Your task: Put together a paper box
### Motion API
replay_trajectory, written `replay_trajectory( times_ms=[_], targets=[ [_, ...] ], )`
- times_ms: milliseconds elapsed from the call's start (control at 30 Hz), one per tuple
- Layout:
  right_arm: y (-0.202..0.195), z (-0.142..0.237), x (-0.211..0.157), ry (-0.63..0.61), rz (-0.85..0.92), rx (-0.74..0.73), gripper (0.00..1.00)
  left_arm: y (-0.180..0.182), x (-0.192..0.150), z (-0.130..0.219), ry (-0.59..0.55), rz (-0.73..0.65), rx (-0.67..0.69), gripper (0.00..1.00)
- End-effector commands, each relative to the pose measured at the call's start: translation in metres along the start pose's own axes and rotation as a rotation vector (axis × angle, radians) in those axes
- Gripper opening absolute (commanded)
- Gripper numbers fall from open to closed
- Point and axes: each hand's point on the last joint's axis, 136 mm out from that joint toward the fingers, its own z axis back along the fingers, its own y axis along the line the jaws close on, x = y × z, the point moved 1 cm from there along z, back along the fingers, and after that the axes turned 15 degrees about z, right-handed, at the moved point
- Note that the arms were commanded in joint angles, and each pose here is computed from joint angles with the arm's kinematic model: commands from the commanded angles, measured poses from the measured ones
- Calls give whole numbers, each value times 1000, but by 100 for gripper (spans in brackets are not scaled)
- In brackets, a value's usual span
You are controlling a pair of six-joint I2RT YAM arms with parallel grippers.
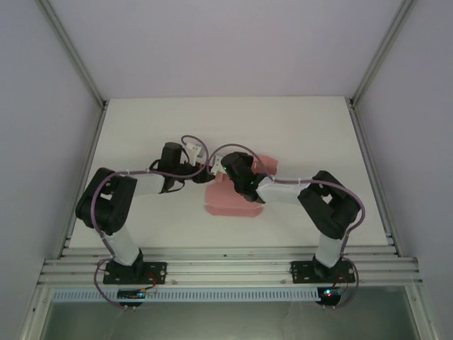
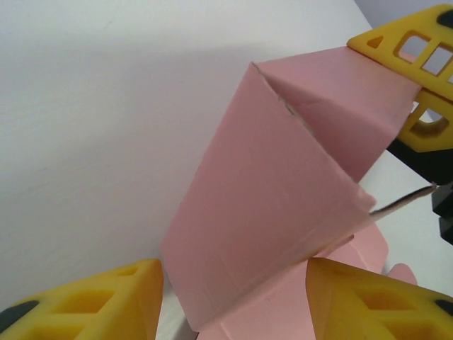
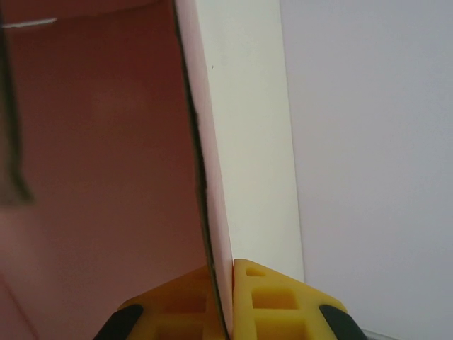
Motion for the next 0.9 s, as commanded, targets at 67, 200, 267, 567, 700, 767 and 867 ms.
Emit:
replay_trajectory(
  times_ms=[67, 200, 267, 567, 700, 767, 867],
  targets=[
    [3, 8, 13, -64, -59, 43, 1, -3, 22, -8, -124, -121, 103, 43],
    [4, 10, 12, -70, -71, 58, 1, 0, 25, -8, -190, -180, 200, 35],
    [4, 11, 12, -75, -87, 60, 1, 4, 26, -8, -212, -211, 273, 30],
    [7, 18, 10, -96, -129, 102, 5, 9, 26, -6, -274, -268, 359, 9],
    [7, 22, 9, -107, -155, 123, 5, 18, 31, 3, -355, -322, 486, 0],
    [6, 23, 8, -110, -174, 132, 4, 22, 30, 3, -357, -351, 543, 0],
    [9, 24, 8, -121, -204, 155, 7, 27, 26, -1, -342, -359, 569, 0]
  ],
)
